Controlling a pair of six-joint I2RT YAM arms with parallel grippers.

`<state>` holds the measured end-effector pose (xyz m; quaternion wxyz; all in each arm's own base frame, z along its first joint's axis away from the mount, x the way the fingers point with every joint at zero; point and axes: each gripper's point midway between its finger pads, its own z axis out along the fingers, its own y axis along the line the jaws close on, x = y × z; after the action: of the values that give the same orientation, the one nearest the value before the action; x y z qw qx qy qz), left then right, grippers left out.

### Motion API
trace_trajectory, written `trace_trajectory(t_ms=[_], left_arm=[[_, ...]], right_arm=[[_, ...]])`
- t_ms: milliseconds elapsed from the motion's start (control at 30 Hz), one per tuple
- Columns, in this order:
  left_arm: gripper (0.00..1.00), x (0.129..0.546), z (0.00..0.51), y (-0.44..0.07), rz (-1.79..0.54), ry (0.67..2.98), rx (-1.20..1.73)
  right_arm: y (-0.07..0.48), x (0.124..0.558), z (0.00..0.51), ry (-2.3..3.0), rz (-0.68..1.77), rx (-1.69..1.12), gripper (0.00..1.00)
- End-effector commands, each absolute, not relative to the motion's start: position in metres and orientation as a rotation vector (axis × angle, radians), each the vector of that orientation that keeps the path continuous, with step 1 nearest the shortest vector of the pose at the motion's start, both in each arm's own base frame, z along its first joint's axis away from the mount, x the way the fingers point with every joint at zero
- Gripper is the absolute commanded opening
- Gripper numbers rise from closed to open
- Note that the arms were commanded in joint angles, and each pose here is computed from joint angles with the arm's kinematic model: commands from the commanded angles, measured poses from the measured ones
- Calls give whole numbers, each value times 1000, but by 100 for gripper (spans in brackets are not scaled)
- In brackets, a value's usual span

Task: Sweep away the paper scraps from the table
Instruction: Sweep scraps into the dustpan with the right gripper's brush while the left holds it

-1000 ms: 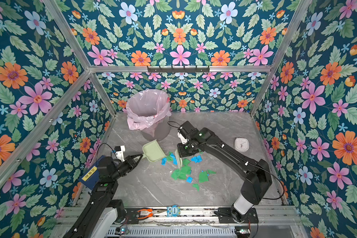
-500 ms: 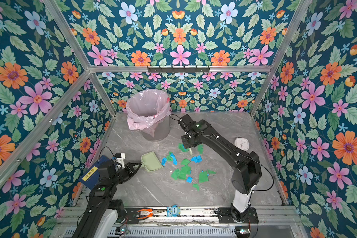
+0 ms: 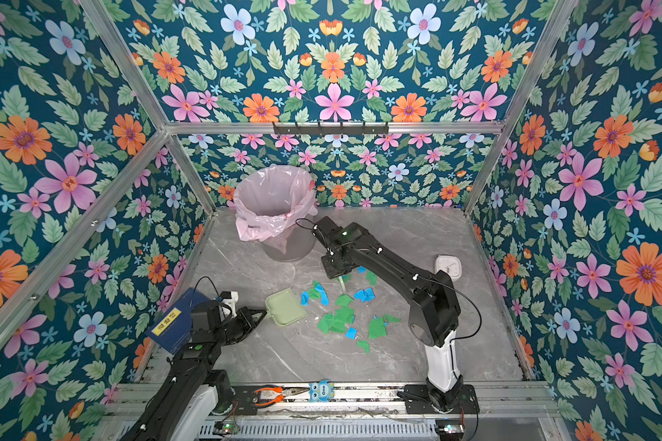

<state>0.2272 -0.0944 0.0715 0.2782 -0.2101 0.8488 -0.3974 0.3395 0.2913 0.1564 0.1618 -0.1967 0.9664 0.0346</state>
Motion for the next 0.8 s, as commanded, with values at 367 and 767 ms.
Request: trace_trajectory(t_ms=[367,767], left_arm=[[0,241,64,-100,-1105,2269,-510],[0,248,62,-102,-1111,2270,-488]], right_arm=[[307,335,132,2796,-54,-720,0],[347,323,134,2778,45,-809,0]])
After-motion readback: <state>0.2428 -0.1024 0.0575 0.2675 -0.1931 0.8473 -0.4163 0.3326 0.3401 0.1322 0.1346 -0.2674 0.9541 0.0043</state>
